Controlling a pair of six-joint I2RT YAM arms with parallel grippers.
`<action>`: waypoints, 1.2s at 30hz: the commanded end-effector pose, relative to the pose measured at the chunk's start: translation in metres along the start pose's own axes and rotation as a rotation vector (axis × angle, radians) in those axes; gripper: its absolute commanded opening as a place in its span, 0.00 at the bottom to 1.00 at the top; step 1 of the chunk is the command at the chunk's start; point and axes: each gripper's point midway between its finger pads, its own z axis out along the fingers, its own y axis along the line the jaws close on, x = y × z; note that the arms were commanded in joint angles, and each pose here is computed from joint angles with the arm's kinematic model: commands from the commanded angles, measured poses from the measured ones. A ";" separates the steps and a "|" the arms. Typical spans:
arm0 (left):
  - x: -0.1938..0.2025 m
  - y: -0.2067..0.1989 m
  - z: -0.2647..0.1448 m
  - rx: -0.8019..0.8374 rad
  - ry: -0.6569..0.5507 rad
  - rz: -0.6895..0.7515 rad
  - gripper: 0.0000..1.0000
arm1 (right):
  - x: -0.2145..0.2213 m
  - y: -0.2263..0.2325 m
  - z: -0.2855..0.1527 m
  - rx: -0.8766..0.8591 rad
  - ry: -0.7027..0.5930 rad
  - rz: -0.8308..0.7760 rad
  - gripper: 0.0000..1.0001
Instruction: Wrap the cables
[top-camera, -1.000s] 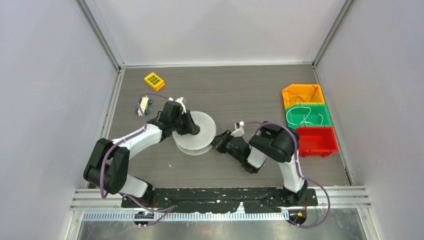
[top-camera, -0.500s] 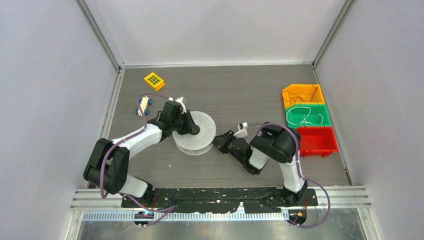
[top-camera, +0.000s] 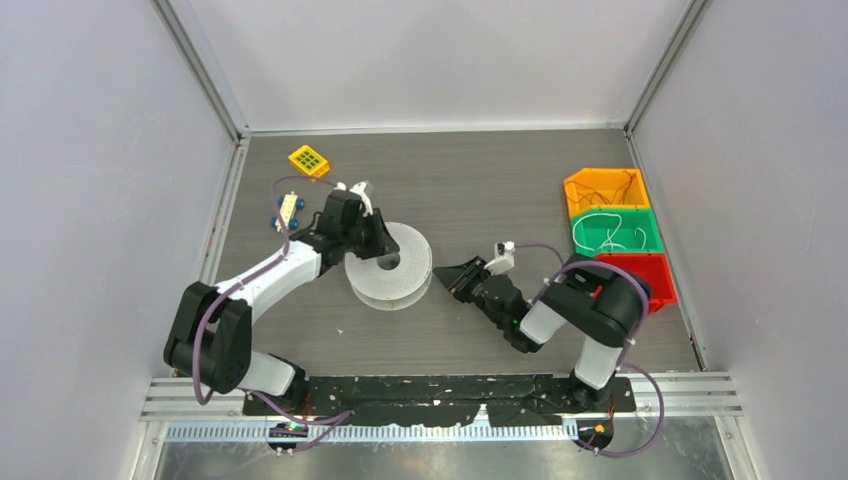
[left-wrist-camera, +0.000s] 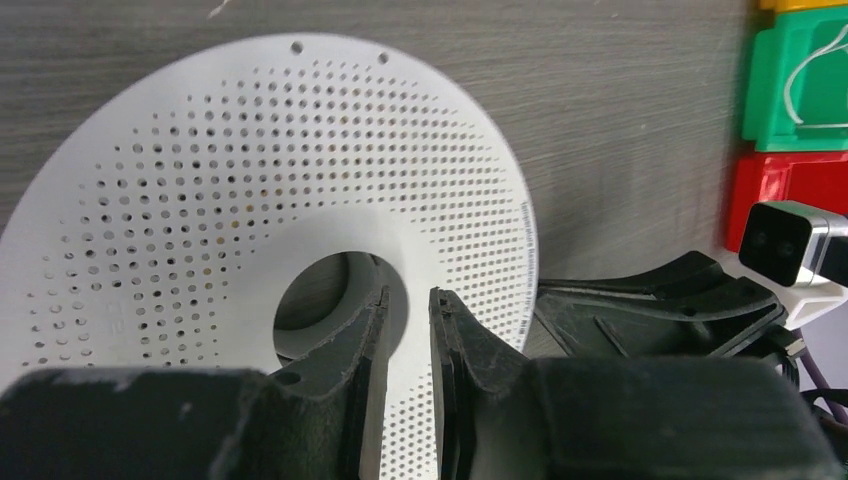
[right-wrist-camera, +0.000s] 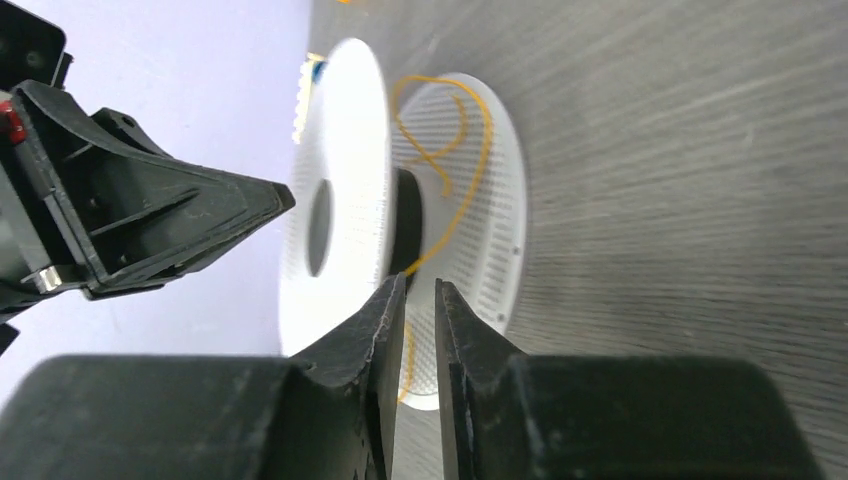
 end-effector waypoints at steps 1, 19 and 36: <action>-0.045 -0.035 -0.036 0.049 -0.124 0.092 0.23 | -0.026 0.013 -0.010 -0.001 -0.070 -0.093 0.24; -0.019 -0.056 -0.218 0.150 -0.342 0.443 1.00 | -0.119 0.134 -0.136 0.101 0.088 -0.772 0.95; 0.010 -0.059 -0.261 0.306 -0.538 0.443 1.00 | -0.166 0.153 -0.205 0.083 -0.077 -0.705 0.95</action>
